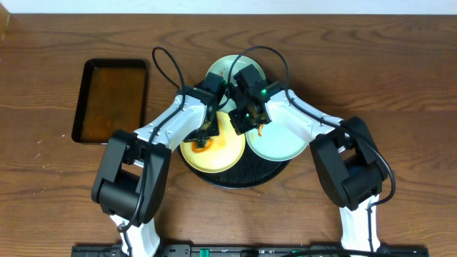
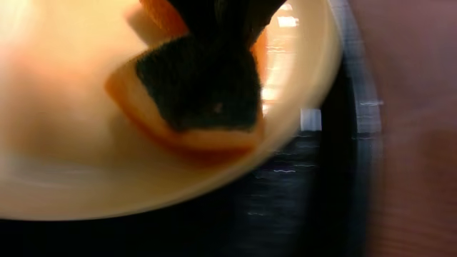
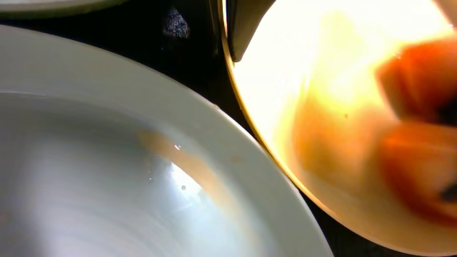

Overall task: Clean dirty plates on tray and stack at the side
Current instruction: 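Scrub the yellow plate with the sponge in the left gripper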

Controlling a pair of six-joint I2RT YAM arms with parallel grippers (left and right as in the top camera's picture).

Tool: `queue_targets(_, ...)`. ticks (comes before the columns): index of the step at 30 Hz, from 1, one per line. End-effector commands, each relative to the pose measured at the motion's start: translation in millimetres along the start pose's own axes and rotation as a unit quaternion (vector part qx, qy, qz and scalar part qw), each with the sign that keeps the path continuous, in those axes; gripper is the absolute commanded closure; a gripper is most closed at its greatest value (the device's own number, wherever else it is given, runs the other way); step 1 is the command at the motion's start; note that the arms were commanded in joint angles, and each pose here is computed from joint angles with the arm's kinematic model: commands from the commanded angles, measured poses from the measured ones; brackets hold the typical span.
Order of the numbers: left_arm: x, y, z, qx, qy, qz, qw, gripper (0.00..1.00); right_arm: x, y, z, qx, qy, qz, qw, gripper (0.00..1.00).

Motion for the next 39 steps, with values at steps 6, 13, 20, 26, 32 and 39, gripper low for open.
queue_targets(6, 7.8, -13.8, 24.0, 0.086, 0.010, -0.045, 0.995, 0.92, -3.3, 7.4, -0.3, -0.007, 0.000, 0.008, 1.000, 0.99)
queue_targets(13, -1.3, -44.0, -13.3, -0.136, -0.004, -0.010, 0.991, 0.93, -3.1, 7.4, -0.3, -0.006, 0.000, 0.008, 1.000, 0.99)
queue_targets(20, -17.3, -8.6, -19.7, -0.132, 0.004, 0.037, 0.991, 0.93, -3.1, 7.4, -0.3, -0.006, 0.000, 0.008, 1.000, 0.99)
queue_targets(26, -32.4, 19.7, -3.0, -0.060, 0.021, 0.038, 0.997, 0.93, -2.8, 7.4, -0.2, -0.006, 0.000, 0.007, 1.000, 0.99)
queue_targets(32, -17.3, 19.3, 28.5, 0.094, 0.023, -0.037, 0.995, 0.93, -3.1, 7.2, -0.2, -0.006, 0.000, 0.008, 1.000, 0.99)
queue_targets(39, 6.9, -17.7, 29.9, 0.096, 0.022, -0.095, 0.991, 0.93, -3.2, 7.5, 0.2, -0.006, 0.000, 0.008, 1.000, 0.99)
Point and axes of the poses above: each gripper's point midway between its finger pads, its own y axis out along the fingers, its own z axis along the line the jaws close on, x = y × z, the point moved 7 cm from there along -y, back along the fingers, and after that the axes turned 5 degrees about y, right-handed, at the moved point
